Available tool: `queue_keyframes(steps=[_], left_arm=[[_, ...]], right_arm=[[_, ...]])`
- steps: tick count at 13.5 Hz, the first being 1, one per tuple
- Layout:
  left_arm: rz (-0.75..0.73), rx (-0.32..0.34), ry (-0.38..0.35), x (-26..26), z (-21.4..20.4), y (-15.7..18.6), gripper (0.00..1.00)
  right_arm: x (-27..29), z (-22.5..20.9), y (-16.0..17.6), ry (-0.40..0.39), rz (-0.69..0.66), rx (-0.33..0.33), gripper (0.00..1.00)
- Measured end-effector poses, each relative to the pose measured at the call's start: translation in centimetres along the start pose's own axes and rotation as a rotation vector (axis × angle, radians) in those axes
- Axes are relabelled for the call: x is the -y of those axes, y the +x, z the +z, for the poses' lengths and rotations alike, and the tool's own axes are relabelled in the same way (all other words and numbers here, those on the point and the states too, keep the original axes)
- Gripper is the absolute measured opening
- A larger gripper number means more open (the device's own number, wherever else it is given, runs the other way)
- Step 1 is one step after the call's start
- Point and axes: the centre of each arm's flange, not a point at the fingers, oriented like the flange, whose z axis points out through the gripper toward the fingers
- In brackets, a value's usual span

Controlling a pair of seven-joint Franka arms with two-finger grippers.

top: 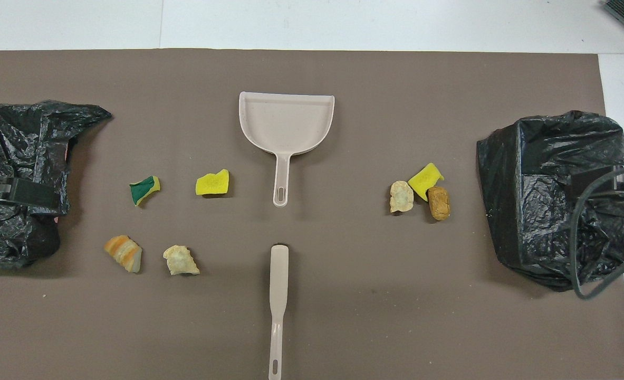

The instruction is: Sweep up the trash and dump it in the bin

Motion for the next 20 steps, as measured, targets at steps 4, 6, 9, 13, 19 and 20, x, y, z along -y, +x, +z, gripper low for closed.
queue_keyframes(steps=[4, 6, 9, 13, 19, 20], left_arm=[[0.000, 0.000, 0.000, 0.00, 0.00, 0.00, 1.00], [0.000, 0.000, 0.000, 0.00, 0.00, 0.00, 1.00], [0.000, 0.000, 0.000, 0.00, 0.00, 0.00, 1.00], [0.000, 0.000, 0.000, 0.00, 0.00, 0.00, 1.00], [-0.012, -0.001, -0.001, 0.64, -0.03, -0.06, 1.00], [-0.019, -0.001, -0.001, 0.98, -0.05, -0.09, 1.00]], right_arm=[[0.34, -0.09, -0.03, 0.000, -0.006, -0.003, 1.00], [0.21, -0.08, -0.01, 0.000, -0.004, -0.003, 1.00], [-0.05, -0.08, 0.03, 0.001, 0.001, -0.003, 1.00], [-0.13, -0.08, 0.04, 0.001, 0.003, -0.003, 1.00], [-0.14, -0.08, 0.04, 0.001, 0.003, -0.003, 1.00], [-0.14, -0.08, 0.04, 0.001, 0.003, -0.003, 1.00]])
